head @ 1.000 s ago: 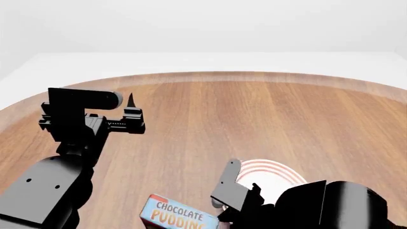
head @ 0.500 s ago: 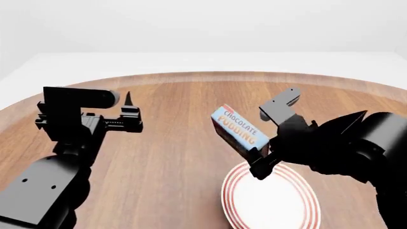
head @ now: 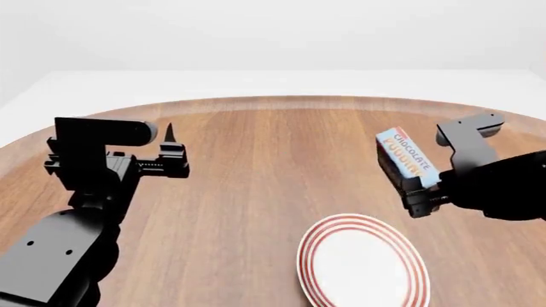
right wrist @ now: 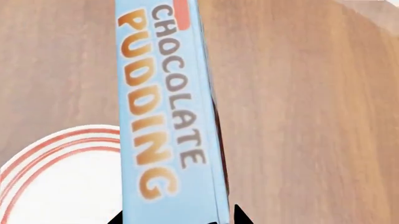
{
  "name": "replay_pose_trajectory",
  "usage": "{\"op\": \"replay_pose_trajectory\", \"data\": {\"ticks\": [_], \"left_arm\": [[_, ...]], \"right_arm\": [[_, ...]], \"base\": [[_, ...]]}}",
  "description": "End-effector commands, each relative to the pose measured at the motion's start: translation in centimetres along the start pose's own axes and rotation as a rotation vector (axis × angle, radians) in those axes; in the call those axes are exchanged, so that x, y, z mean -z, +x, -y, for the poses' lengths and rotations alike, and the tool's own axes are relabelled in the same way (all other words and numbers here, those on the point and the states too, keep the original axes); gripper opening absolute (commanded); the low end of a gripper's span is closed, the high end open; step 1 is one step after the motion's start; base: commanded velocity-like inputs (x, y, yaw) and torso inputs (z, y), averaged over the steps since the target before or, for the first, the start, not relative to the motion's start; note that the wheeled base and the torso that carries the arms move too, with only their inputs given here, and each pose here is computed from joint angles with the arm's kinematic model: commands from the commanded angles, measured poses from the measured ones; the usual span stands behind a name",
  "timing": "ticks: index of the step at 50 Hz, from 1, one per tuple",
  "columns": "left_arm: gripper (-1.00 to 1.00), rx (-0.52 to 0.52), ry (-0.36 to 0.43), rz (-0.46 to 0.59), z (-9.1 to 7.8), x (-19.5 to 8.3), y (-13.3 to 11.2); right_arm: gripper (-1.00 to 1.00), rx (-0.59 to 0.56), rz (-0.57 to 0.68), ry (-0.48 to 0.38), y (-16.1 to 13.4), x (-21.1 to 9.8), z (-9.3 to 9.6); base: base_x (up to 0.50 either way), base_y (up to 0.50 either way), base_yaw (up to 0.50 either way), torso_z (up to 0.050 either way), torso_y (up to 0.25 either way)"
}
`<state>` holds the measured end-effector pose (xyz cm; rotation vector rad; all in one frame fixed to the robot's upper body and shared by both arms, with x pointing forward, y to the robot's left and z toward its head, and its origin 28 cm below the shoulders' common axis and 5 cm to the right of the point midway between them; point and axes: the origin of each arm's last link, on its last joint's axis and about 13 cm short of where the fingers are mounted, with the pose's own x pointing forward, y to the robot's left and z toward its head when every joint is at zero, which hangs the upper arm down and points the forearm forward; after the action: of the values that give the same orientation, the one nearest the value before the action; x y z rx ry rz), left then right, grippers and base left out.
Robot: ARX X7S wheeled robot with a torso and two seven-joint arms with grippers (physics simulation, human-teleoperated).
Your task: Put the chocolate pudding to the right of the plate.
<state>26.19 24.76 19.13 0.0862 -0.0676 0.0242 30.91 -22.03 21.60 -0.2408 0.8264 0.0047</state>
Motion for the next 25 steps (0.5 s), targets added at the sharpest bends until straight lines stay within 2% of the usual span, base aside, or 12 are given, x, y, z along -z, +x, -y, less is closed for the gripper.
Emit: {"op": "replay_pose_trajectory", "data": {"ticks": [1,6,13,19,25], "left_arm": [[1.00,0.007,-0.001,0.004,0.2,-0.1,0.1],[1.00,0.005,-0.001,0.003,0.1,-0.1,0.1],[1.00,0.004,0.000,0.005,0.1,-0.2,0.0],[1.00,0.003,-0.001,0.002,0.0,0.0,-0.1],[1.00,0.005,-0.002,0.000,0.1,0.1,-0.1]], "right_arm": [[-1.00,0.051,-0.089,0.220,-1.3,3.1,3.4],[-1.00,0.023,-0.154,0.332,-1.2,4.4,4.7],[-1.00,0.101,-0.179,0.388,-1.5,5.6,6.4],[-1.00,0.130,-0.213,0.371,-1.9,6.7,6.8],[-1.00,0.144,-0.242,0.367,-0.7,7.4,7.0]], "base": [[0.00,0.00,0.00,0.000,0.000],[0.00,0.00,0.00,0.000,0.000],[0.00,0.00,0.00,0.000,0.000],[0.00,0.00,0.00,0.000,0.000],[0.00,0.00,0.00,0.000,0.000]]}}
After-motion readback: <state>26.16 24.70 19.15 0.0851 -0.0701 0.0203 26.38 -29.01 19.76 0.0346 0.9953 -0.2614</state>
